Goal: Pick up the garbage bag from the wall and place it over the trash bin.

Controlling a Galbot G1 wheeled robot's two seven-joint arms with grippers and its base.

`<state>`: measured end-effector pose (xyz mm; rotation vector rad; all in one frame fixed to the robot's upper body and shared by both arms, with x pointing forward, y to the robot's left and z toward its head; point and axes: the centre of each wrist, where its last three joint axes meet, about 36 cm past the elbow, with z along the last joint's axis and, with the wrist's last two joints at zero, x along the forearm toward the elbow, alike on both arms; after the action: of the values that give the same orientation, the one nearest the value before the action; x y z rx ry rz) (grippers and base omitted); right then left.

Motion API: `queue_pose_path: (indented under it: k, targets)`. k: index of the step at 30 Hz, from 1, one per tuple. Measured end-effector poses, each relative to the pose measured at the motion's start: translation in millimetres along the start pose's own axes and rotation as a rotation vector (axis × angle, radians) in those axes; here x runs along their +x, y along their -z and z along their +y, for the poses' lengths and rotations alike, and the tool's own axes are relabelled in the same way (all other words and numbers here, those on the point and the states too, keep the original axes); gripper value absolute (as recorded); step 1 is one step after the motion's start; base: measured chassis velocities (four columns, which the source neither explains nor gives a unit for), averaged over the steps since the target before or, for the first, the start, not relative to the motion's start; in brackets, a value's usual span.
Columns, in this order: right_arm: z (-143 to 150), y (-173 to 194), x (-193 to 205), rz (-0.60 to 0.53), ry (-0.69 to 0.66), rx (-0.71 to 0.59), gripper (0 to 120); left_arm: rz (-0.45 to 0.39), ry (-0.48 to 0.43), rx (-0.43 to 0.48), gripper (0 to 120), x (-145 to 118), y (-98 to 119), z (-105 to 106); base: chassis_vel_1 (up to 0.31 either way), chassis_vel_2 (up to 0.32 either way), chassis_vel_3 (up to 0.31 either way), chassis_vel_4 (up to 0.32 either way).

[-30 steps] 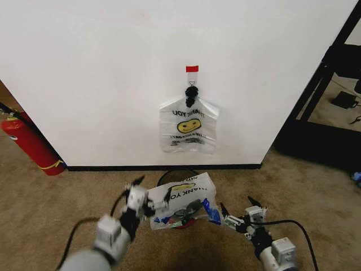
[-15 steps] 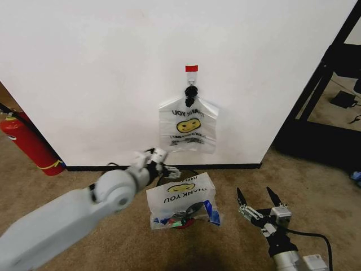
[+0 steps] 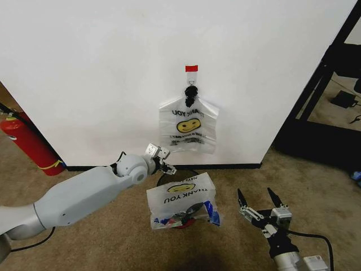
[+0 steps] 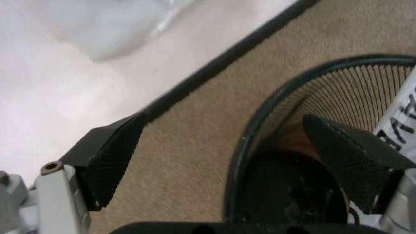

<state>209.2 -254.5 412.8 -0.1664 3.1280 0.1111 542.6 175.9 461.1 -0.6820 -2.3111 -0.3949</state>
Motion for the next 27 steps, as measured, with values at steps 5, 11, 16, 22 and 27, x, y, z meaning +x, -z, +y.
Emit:
queue_pose_path:
  k: [5,11,16,22,27]
  targets:
    - [-2,1,0,0.005,-0.014,-0.002,100,0.027,-0.012,-0.001,86,-12,-3,-7,0.0,0.0,0.0,0.0]
    - [-3,3,2,0.004,-0.023,-0.009,100,0.054,-0.011,-0.001,68,-25,-6,-9,0.0,0.0,0.0,0.0]
    - [-2,4,1,0.005,-0.031,-0.016,100,0.066,-0.013,0.002,47,-28,-7,-9,0.0,0.0,0.0,0.0]
    - [0,4,0,0.007,-0.037,-0.019,100,0.087,-0.024,0.04,26,-28,-7,-8,0.0,0.0,0.0,0.0]
    - [0,3,-1,0.011,-0.04,-0.015,100,0.096,-0.026,0.084,11,-27,-9,-6,0.0,0.0,0.0,0.0]
